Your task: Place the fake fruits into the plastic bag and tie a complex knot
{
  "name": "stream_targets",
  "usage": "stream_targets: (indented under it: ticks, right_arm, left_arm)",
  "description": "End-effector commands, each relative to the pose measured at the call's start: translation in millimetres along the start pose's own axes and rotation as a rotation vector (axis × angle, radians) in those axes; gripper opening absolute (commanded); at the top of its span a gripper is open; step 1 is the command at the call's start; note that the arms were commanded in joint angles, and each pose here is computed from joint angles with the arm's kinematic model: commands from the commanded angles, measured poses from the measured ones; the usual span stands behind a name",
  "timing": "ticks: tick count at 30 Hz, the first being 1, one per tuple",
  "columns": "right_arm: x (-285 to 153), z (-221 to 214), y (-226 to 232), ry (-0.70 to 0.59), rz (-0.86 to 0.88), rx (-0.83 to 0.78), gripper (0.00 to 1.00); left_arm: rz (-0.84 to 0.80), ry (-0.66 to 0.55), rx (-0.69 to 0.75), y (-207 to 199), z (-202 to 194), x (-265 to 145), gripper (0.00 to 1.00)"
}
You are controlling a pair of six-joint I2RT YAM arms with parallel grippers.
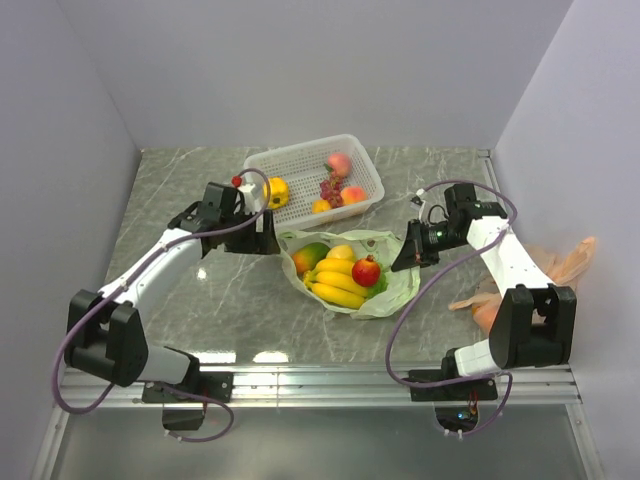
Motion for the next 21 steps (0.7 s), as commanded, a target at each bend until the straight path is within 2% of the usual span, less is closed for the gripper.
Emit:
stream_targets:
  ticks: [1, 4, 7, 8, 9, 13, 14, 16, 17, 18, 21]
  right_arm:
    - [-7.2, 1.2, 2.3, -0.036, -0.018, -0.045, 0.00]
    - [-6.3, -0.6, 0.1, -0.036, -0.024, -0.046, 0.00]
    - [-6.8, -0.1, -0.6, -0.036, -0.029, -0.046, 0.00]
    - [-7.3, 1.1, -0.2, -0.037, -0.029, -0.049, 0.00]
    - [-7.1, 1.5, -0.4, -0.035, -0.032, -0.050, 0.00]
    - [-8.0, 5.4, -0.1, -0.047, -0.035, -0.057, 0.00]
    - [-7.0, 5.1, -0.6, -0.046, -0.032, -0.055, 0.00]
    - [-4.8, 6.5, -0.8, -0.044, -0.024, -0.048, 0.00]
    - [-4.3, 6.8, -0.8, -0.043, -0.021, -0.047, 0.00]
    - [-4.4, 8.1, -0.4, -0.046, -0.019, -0.051, 0.00]
    - [-4.8, 12.0, 1.9, -0.056, -0.018, -0.061, 0.00]
  left_arm:
    - [-0.080, -0.131, -0.043, -14.7, 34.7, 6.9, 0.85]
    - [-0.151, -0.148, -0.067, -25.0, 37.7, 10.2, 0.83]
    - [-0.185, -0.133, -0.077, -27.7, 35.5, 18.0, 0.70]
    - [-0.191, -0.108, -0.087, -27.7, 32.0, 22.0, 0.60]
    - [-0.201, -0.089, -0.090, -29.2, 29.2, 21.8, 0.55]
    - [-0.241, -0.106, -0.034, -40.2, 31.3, -3.8, 0.46]
    - [-0.251, -0.113, -0.021, -43.0, 30.9, -10.1, 0.35]
    - [-0.280, -0.117, 0.005, -49.4, 28.2, -21.9, 0.21]
    - [-0.299, -0.142, 0.022, -55.5, 30.7, -33.5, 0.05]
    - [-0.313, -0.149, 0.037, -58.0, 30.5, -38.6, 0.00]
    - [-0.372, -0.184, 0.065, -71.7, 33.3, -59.7, 0.00]
Point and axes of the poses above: each gripper's point midway between its finger pads, its own x axis out along the fingers, its own y axis along the line the jaws close on, z = x × y, the point moved 2 cm from there along -x, back along the fingers, and after that the axes turned 4 degrees about x, right-handed, at the moved point
